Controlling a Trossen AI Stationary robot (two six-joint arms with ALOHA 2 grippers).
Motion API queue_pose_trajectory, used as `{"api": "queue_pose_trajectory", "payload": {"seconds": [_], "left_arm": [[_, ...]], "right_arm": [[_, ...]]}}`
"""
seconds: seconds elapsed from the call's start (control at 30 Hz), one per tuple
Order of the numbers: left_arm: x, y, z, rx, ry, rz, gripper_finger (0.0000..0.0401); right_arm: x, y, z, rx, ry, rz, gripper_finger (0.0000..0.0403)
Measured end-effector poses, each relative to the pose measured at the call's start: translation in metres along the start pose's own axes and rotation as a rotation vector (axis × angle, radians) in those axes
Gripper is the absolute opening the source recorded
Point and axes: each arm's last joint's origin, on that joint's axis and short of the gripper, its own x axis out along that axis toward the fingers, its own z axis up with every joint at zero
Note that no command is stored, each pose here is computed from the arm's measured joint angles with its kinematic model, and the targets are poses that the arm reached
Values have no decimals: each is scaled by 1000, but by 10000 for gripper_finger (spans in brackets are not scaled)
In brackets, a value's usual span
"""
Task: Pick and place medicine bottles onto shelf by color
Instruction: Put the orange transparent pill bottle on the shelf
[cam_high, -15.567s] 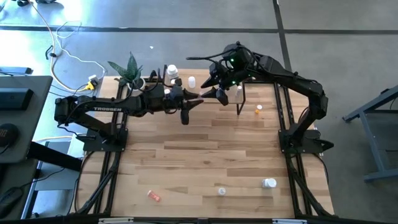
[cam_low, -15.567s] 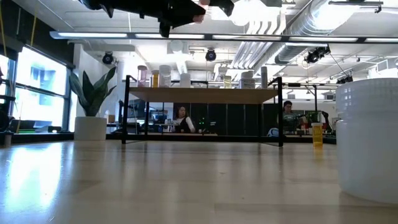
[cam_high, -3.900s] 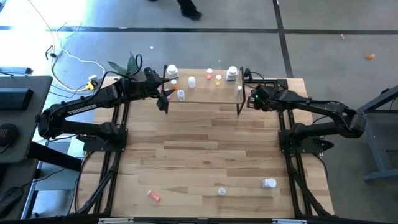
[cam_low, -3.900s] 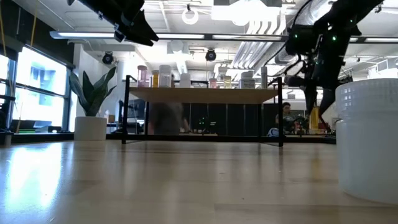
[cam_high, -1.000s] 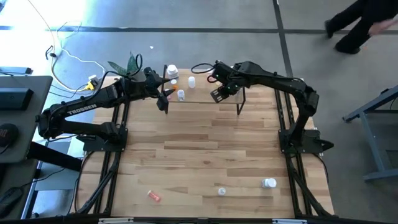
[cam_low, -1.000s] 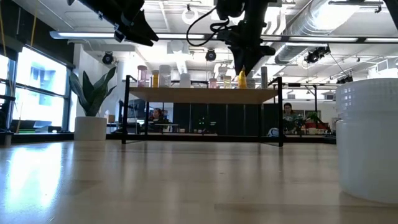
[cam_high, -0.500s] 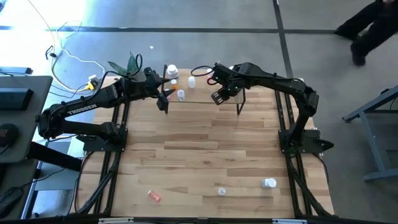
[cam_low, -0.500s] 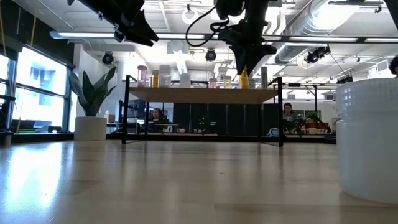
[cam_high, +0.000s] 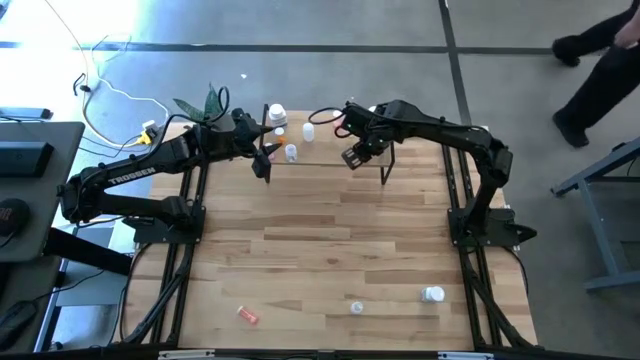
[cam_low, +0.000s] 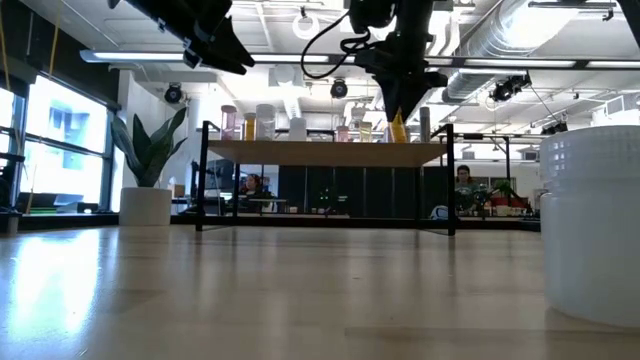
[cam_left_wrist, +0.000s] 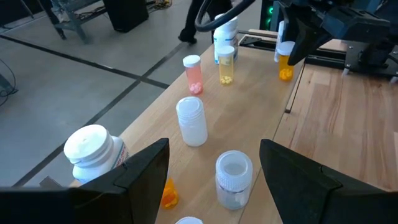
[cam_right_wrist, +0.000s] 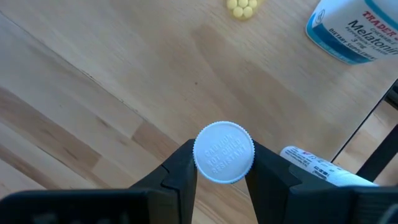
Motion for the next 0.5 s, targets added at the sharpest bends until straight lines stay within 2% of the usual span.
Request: {"api": "queue_pose_trajectory", "payload": {"seconds": [0.17,0.5], "left_arm": [[0,0,0,0,0,0,239],[0,0,0,0,0,0,239]], "right_arm": [[0,0,0,-15,1,-1,115],[0,1,0,-19,-10,-18,170]]}}
